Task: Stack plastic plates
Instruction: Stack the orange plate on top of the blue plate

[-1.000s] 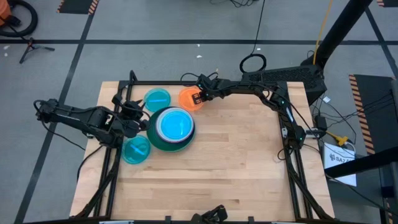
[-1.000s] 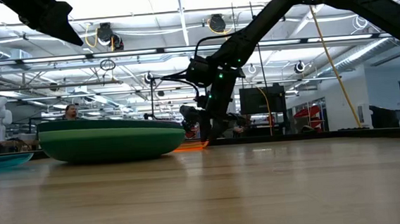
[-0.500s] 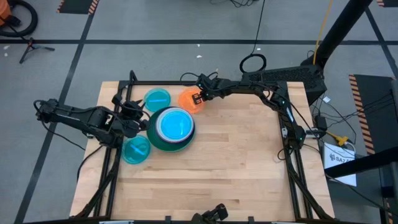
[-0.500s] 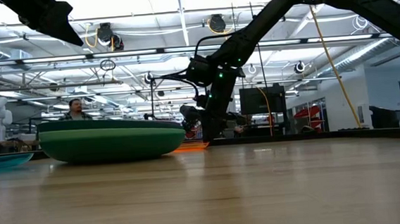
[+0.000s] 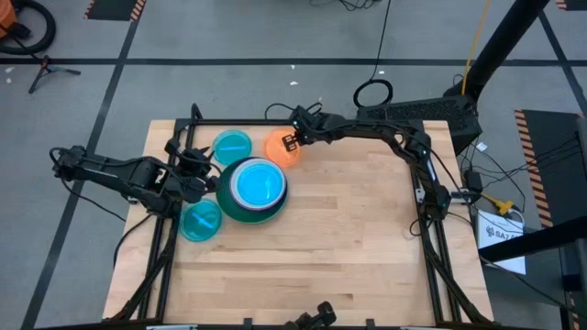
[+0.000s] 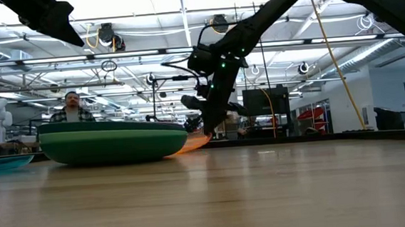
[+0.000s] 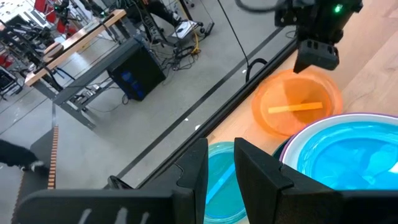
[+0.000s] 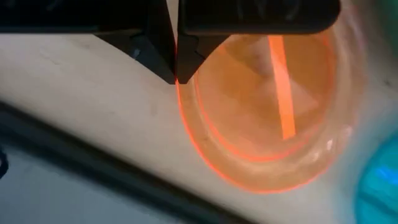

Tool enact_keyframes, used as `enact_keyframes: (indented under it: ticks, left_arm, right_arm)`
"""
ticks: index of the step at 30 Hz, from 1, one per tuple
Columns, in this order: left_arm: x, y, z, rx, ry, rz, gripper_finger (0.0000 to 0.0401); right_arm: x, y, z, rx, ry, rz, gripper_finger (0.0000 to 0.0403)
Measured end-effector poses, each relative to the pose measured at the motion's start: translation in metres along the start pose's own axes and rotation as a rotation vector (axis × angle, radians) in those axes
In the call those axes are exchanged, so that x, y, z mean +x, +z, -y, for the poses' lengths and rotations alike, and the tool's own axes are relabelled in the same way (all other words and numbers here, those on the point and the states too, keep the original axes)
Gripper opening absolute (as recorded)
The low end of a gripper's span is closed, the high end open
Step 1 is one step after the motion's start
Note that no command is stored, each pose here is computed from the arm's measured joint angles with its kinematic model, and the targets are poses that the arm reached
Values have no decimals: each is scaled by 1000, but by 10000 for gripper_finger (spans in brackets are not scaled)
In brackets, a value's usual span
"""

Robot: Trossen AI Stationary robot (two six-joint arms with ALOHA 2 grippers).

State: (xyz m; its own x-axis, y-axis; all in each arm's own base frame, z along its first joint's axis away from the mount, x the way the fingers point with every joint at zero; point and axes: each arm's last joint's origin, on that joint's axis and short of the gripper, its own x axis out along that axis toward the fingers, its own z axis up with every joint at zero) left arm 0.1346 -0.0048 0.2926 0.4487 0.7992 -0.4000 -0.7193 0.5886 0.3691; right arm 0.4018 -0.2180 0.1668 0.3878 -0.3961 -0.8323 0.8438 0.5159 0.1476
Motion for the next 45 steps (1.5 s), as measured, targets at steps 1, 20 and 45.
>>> enact_keyframes:
  ticks: [1,20,45]
  left_arm:
    - [0,0,0,0,0,0,85]
    - [-7,-1,5,-32,-62,17,85]
    - [-15,-3,9,-51,-120,37,85]
  right_arm:
    - [-3,1,-1,-1,-3,18,1]
    - [-102,6,-41,-139,65,216,0]
    - [-141,7,-48,-194,66,308,0]
